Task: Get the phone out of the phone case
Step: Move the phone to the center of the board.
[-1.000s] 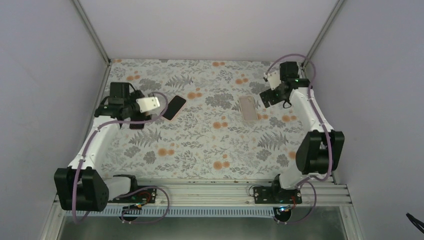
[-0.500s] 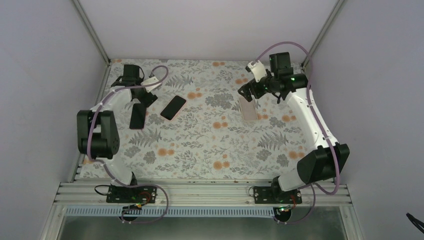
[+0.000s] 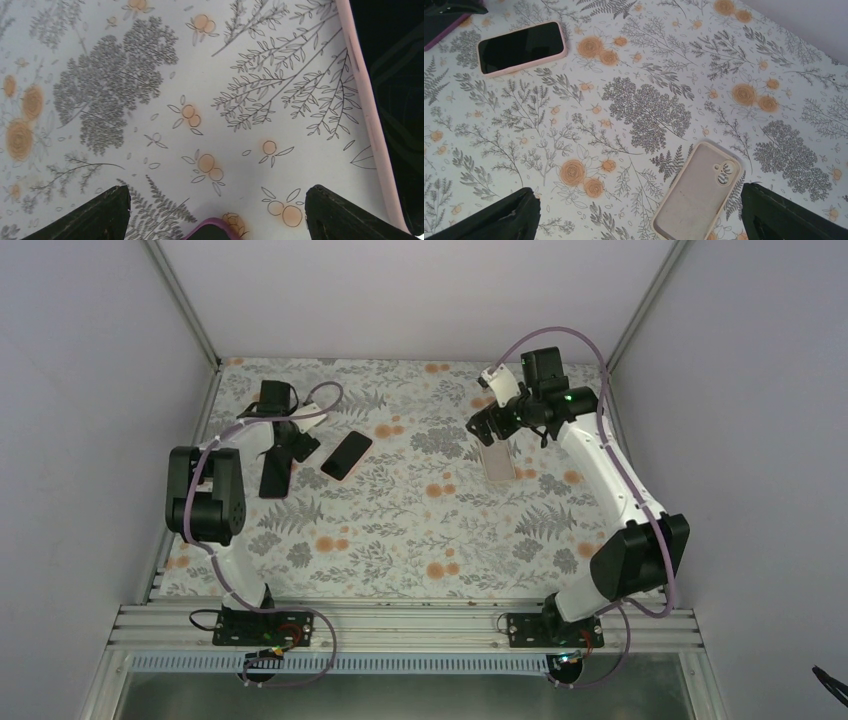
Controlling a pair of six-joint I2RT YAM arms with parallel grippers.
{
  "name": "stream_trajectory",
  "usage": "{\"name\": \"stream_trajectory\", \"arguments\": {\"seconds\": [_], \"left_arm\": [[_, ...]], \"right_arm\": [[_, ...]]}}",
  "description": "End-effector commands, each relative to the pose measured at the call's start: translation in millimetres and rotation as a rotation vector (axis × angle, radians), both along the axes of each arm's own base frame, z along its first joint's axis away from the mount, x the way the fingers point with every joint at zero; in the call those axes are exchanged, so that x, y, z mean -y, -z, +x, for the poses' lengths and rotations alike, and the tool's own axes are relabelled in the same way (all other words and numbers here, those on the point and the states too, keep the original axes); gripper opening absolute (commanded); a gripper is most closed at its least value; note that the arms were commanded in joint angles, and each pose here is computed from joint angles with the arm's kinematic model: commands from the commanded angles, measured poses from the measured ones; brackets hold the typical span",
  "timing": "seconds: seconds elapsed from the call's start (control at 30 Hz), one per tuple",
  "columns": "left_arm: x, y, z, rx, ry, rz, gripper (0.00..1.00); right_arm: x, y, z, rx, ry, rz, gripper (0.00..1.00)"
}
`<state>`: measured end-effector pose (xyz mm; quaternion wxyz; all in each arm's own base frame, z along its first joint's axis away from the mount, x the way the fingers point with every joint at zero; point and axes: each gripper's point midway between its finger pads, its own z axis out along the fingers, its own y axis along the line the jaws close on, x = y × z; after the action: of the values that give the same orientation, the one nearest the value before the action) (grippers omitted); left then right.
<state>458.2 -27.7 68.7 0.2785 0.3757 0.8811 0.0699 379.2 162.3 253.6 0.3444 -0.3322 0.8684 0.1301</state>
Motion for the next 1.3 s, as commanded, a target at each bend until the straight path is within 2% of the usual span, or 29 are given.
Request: {"name": "stream_trajectory", "arguments": {"seconds": [0.0,0.23,0.67,0.83,1.07,1.27], "left_arm": [[4.1,21.8,-2.0,-0.020,-0.005,0.017,0.87],[12.1,30.8,14.5,-0.010,-0.026,0.040,0.87],[76.7,45.8,22.8,-0.071,0.103,0.028,0.86],[105.3,51.0,-2.0,-0.165,0.205,-0.020,0.84],[150.1,52.8,-61.0,-0.261,0.388,-0.079,0.84],[187.7,49.8,-83.7,-0.231,0.468,-0.115,0.84]], "right_arm": [[0.0,9.8,6.5,0.000,0.019,-0.029,1.00],[-2.2,18.9,7.9,-0.010,0.016,-0.036,1.00],[4.7,26.9,10.0,-0.010,0.027,-0.092,1.00],[9.0,33.3,5.5,-0.023,0.026,-0.118,1.00],[14.8,40.8,-5.4,-0.039,0.008,-0.153,1.00],[14.3,44.6,-15.5,-0.062,-0.029,-0.159,1.00]]}}
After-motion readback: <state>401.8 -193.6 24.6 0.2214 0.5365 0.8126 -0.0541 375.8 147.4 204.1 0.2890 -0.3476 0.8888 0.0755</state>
